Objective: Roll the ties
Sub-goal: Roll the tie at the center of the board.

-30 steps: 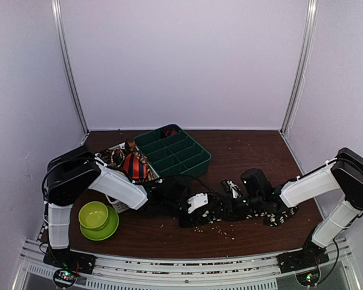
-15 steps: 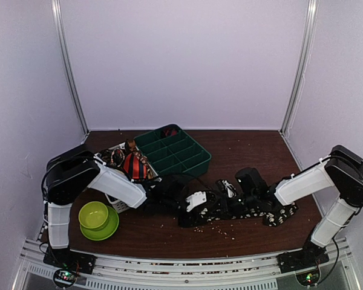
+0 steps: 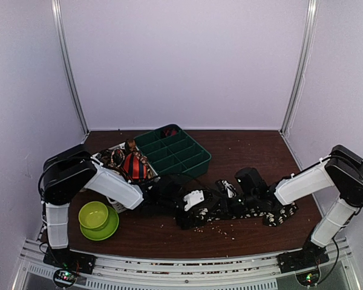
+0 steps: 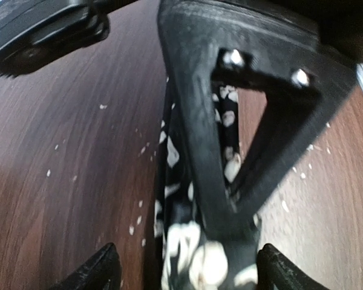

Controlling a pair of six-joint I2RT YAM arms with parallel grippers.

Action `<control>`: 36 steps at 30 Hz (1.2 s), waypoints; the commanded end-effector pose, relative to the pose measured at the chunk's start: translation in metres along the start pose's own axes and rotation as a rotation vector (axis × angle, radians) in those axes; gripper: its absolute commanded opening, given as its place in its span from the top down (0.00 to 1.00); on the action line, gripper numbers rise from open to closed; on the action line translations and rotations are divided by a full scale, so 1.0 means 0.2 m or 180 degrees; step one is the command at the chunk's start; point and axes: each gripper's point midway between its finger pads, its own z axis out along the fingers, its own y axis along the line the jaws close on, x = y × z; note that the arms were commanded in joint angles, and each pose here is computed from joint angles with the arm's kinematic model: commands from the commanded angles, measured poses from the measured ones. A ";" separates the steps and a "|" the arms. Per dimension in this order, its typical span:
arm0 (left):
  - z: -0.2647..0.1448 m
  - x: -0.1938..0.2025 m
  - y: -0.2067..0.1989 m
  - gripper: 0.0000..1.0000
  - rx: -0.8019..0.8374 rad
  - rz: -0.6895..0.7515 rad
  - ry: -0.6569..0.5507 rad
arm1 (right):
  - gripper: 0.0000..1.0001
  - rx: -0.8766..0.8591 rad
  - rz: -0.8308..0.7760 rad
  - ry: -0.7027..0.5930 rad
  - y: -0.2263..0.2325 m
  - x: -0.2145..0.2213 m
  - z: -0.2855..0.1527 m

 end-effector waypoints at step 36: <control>-0.45 -0.25 0.14 0.02 -0.1082 -0.0248 -0.1181 | 1.00 0.0638 0.0254 0.0331 -0.38 0.18 0.03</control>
